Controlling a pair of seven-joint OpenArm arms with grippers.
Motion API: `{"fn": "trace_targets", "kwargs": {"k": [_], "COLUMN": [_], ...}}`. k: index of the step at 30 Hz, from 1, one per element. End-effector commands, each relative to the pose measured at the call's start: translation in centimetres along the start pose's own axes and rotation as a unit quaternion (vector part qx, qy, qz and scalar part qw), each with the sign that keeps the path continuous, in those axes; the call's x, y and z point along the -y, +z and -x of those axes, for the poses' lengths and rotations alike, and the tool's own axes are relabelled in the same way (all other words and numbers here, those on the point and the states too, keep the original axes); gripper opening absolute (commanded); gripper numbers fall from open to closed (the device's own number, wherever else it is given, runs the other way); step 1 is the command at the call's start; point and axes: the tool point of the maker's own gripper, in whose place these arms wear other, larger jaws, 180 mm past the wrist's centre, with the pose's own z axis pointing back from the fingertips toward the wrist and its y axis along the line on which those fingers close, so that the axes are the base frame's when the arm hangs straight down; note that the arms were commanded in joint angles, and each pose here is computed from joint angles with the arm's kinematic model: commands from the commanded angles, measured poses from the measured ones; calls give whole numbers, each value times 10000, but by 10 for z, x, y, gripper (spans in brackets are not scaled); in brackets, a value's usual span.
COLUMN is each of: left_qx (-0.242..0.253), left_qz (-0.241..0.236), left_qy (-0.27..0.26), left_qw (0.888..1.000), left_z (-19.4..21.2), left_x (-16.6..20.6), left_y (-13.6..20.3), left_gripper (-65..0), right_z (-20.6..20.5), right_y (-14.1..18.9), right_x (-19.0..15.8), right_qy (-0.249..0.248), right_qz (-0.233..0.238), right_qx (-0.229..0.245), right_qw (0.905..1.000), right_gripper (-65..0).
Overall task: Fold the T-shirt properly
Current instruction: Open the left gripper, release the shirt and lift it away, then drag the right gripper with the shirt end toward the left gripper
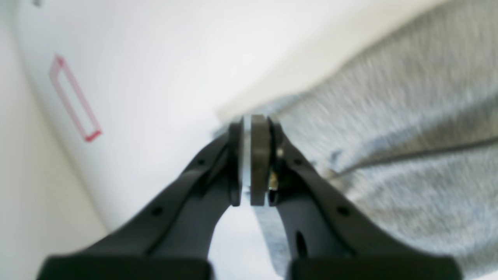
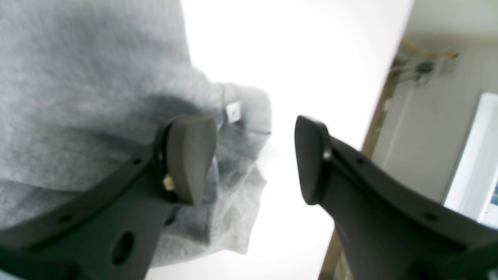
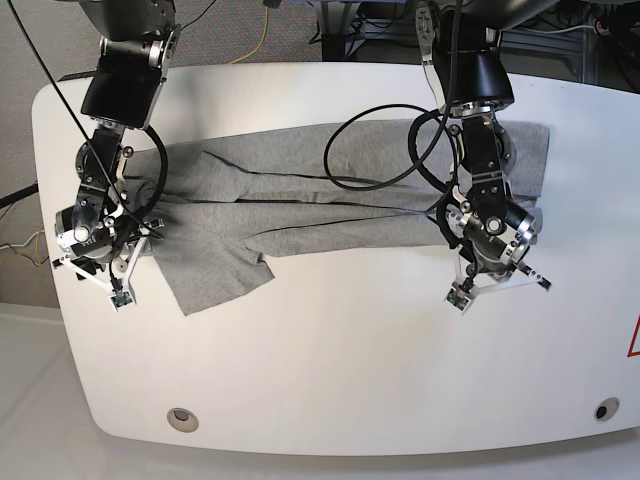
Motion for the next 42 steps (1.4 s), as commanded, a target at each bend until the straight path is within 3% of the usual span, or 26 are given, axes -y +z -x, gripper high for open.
{"fn": "trace_targets", "kwargs": {"k": [1, 13, 23, 28, 36, 42], "left_qx": [356, 1813, 2669, 2845, 3006, 3176], "left_qz": [-315, -493, -276, -116, -13, -453], "left_qy": [121, 515, 805, 1255, 1854, 2354], "left_qw": [9988, 9809, 9600, 9503, 9356, 9174], "left_z": [-18, -63, -70, -59, -42, -30], "left_x": [-21, -42, -36, -39, -46, -69], "left_y": [16, 32, 25, 12, -5, -9], "left_gripper": [-625, -625, -625, -625, -625, -625], "right_z": [-14, -19, -25, -22, -32, -36], "right_y": [9, 10, 9, 9, 9, 8], "right_x": [15, 15, 13, 13, 16, 15], "right_qy": [-31, -43, -66, -313, -522, -537], "right_qz": [185, 170, 154, 145, 140, 122], "right_qx": [222, 316, 539, 549, 950, 1082], "right_qw": [9996, 9993, 9984, 9979, 9940, 9926], "right_gripper": [-307, -307, -307, -307, -307, -307]}}
